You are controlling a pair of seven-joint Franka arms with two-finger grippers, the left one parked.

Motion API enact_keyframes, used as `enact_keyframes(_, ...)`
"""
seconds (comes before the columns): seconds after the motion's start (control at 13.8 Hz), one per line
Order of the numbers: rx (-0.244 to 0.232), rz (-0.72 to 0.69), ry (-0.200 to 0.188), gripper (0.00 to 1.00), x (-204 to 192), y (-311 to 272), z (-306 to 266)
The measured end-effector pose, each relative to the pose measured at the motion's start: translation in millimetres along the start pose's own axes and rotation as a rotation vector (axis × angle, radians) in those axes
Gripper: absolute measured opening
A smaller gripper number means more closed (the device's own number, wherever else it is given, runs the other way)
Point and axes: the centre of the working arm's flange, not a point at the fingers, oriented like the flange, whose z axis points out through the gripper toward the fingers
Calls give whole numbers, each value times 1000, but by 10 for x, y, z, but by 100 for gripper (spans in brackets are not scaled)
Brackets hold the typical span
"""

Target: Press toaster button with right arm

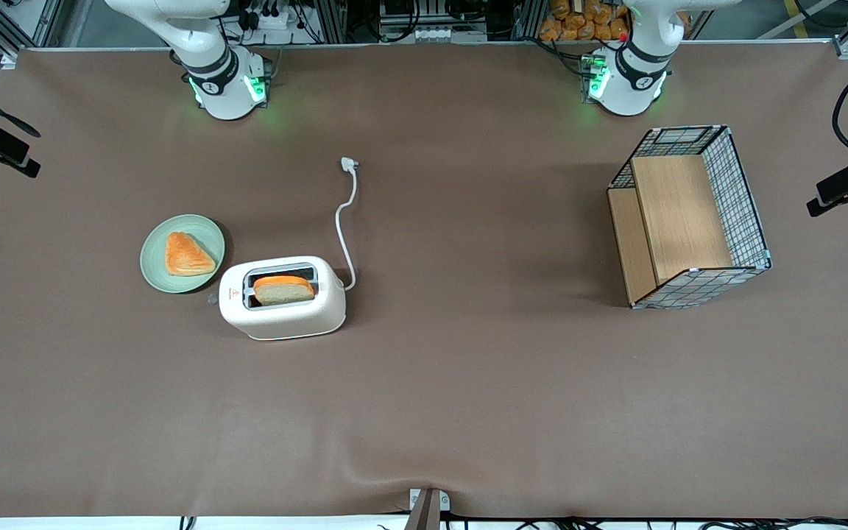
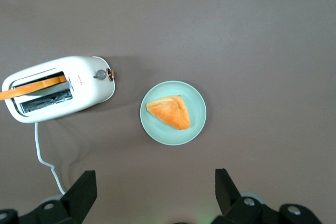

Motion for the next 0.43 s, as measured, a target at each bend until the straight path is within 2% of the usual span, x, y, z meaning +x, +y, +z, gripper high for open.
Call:
enact_keyframes(0.22, -15, -13, -66, 100, -113, -61, 9)
enact_keyframes(0.43, -28, -28, -73, 100, -147, -134, -4)
